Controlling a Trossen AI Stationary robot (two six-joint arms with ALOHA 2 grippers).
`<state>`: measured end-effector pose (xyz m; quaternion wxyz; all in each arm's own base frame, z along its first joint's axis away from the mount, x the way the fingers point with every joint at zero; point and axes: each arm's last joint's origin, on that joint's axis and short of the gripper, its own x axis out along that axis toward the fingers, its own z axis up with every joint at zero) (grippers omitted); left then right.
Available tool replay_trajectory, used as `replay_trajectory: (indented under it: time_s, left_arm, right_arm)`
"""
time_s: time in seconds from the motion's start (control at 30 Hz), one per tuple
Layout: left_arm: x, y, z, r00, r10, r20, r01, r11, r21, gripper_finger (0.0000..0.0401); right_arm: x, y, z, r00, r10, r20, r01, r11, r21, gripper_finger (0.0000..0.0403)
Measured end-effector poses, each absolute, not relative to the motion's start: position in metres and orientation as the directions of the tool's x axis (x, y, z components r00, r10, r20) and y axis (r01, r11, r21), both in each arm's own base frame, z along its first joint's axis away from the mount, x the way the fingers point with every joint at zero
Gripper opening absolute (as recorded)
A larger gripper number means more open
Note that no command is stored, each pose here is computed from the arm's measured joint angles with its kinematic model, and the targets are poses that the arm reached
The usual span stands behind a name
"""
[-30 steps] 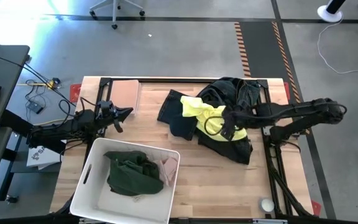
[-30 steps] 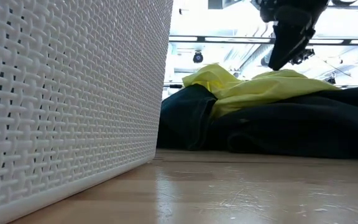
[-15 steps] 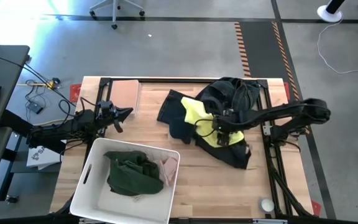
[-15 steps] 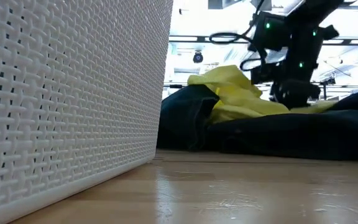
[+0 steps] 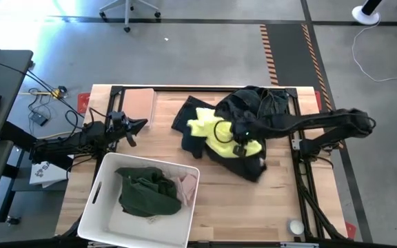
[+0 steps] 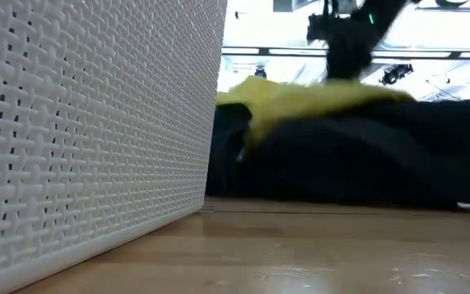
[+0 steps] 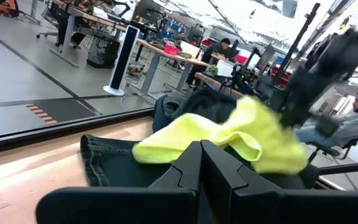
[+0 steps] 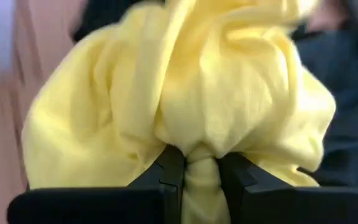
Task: Sort clothes
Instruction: Put the yellow shirt into the white bin
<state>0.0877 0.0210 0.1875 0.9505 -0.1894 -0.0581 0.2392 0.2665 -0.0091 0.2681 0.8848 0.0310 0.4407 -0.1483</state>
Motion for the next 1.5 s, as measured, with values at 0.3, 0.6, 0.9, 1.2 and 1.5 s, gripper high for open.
replay_trajectory:
  time_s: [0.3,0.6,0.9,1.2,1.5]
  left_arm:
    - [0.088,0.021,0.187,0.880,0.475,0.020,-0.431,0.815,-0.388,0.0005]
    - [0.088,0.021,0.187,0.884,0.467,0.020,-0.424,0.819,-0.388,0.0005]
    - [0.088,0.021,0.187,0.884,0.466,0.017,-0.424,0.819,-0.386,0.0005]
    - [0.088,0.021,0.187,0.884,0.466,0.015,-0.425,0.819,-0.385,0.0005]
    - [0.088,0.021,0.187,0.884,0.467,0.014,-0.426,0.819,-0.385,0.0005]
  right_arm:
    - [0.271,0.005,0.414,0.854,-0.411,-0.319,0.350,0.907,-0.233,0.0039]
    - [0.262,0.005,0.441,0.865,-0.412,-0.285,0.350,0.904,-0.245,0.0047]
    - [0.252,0.014,0.385,0.569,-0.393,-0.722,0.427,0.892,-0.149,0.0046]
    - [0.270,0.016,0.321,0.330,-0.406,-0.852,0.446,0.863,-0.239,0.0063]
    - [0.272,-0.004,0.245,0.240,-0.278,-0.930,0.442,0.884,-0.150,0.0153]
